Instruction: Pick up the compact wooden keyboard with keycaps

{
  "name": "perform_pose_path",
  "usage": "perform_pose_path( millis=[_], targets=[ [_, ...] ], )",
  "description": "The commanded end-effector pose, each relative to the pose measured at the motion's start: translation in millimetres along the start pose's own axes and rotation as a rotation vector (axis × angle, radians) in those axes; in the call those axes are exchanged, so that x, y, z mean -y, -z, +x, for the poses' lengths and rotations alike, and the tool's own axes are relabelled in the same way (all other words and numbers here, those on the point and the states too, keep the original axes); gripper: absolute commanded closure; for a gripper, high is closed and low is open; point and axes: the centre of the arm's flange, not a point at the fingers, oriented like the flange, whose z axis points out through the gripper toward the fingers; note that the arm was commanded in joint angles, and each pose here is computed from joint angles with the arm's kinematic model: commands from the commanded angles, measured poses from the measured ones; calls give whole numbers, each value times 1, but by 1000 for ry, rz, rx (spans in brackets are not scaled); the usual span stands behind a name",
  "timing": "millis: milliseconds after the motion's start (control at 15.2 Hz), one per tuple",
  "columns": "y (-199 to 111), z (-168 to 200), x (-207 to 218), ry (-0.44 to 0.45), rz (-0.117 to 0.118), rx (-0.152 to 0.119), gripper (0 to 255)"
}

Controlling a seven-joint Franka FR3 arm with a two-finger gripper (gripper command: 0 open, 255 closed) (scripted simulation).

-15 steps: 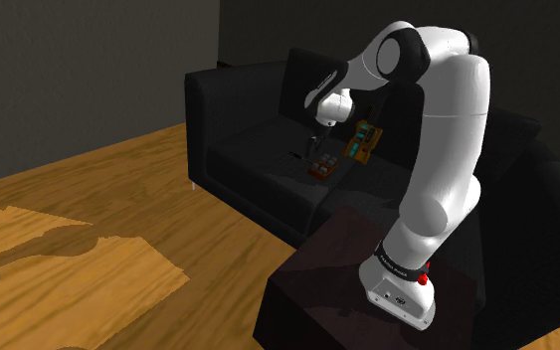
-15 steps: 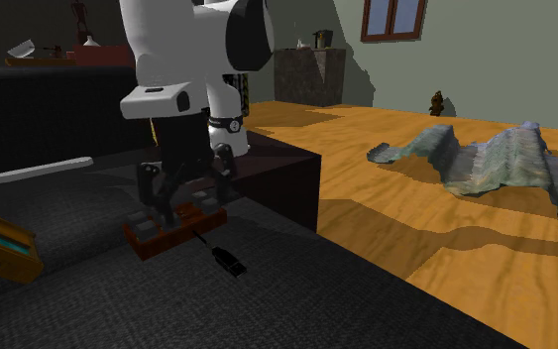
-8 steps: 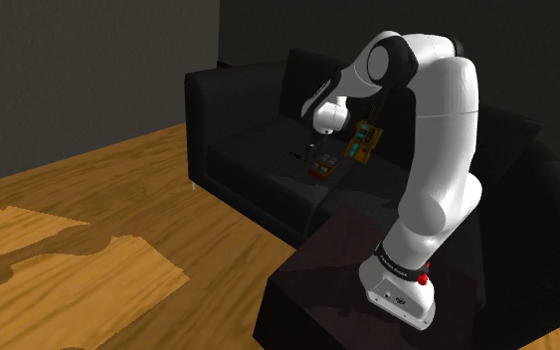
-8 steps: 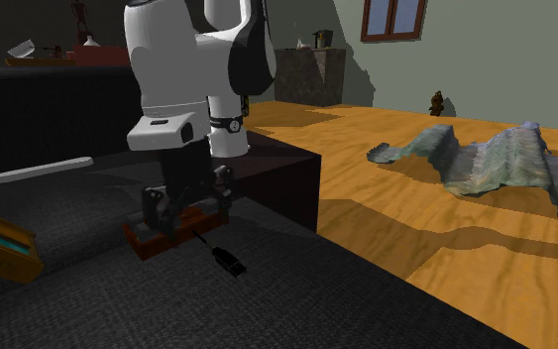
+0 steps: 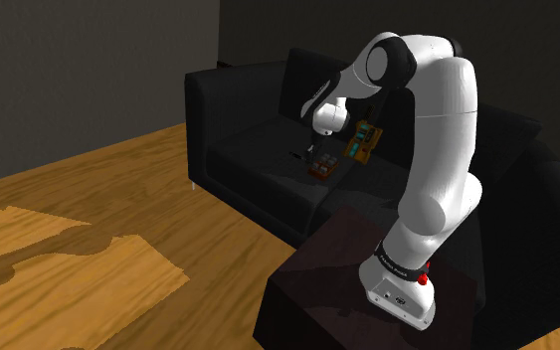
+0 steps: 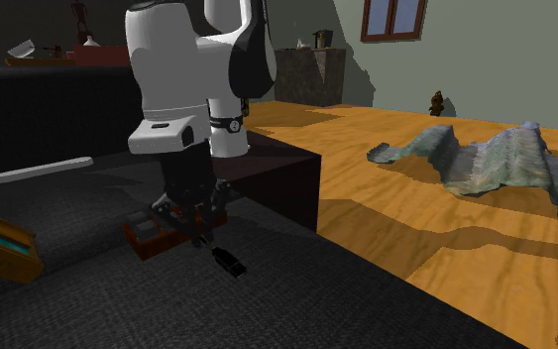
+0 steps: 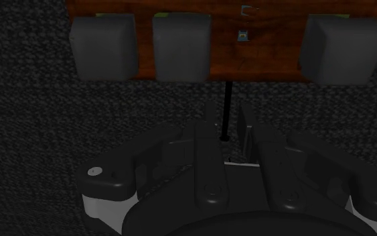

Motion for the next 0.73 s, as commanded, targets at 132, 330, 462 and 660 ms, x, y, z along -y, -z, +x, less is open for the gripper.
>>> perform_pose_path(
  millis=[132, 330, 462, 660],
  targets=[
    [0, 0, 0, 0, 0, 0, 255],
    [16, 1, 0, 0, 0, 0, 255],
    [27, 2, 0, 0, 0, 0, 255],
    [42, 4, 1, 0, 0, 0, 255]
  ],
)
